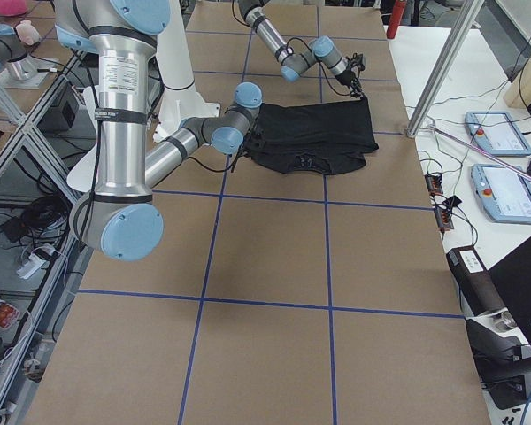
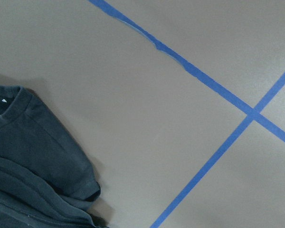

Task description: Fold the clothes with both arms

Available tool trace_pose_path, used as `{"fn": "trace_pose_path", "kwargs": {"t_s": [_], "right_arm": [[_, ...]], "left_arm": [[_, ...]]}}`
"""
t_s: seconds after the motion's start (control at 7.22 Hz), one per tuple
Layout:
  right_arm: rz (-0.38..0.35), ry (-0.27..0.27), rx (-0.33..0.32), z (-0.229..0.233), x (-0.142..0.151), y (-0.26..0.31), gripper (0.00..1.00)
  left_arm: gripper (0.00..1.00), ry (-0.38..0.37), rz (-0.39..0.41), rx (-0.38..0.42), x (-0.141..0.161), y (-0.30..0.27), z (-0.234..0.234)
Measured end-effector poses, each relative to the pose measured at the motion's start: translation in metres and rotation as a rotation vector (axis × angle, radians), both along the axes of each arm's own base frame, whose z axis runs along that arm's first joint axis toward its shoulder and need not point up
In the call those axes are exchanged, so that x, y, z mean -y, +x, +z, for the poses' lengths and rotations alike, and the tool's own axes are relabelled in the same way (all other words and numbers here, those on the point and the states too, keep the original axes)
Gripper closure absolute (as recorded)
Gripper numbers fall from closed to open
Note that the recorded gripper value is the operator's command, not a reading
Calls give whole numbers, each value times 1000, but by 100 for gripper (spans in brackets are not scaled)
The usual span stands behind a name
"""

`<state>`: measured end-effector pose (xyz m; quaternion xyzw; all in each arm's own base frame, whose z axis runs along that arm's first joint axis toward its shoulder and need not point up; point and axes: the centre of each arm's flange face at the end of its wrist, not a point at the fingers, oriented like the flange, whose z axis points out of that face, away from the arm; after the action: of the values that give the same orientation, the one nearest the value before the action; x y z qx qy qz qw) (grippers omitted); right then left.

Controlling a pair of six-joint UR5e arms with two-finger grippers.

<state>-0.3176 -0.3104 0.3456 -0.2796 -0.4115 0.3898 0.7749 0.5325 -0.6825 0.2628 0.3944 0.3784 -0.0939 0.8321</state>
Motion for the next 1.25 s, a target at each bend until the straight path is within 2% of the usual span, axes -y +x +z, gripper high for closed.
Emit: {"fn": "trace_pose_path", "kwargs": {"t_s": [0.14,0.42,0.83,0.97,1.25], "right_arm": [[24,20,2,-4,8,-3,0],[48,75,11,-15,23,-16,0],[73,123,4,-22,33,-36,0],[75,147,-1,-25,27,-47,0],[96,231,-9,-40,6,-82,0]], "left_arm": [[40,28,0,0,7,-10,-11],[40,74,22,4,-3,-27,-11],[40,70,90,-8,-26,-46,16],[40,72,107,-21,-41,-59,26],[40,51,153,-91,-95,-104,54]]}}
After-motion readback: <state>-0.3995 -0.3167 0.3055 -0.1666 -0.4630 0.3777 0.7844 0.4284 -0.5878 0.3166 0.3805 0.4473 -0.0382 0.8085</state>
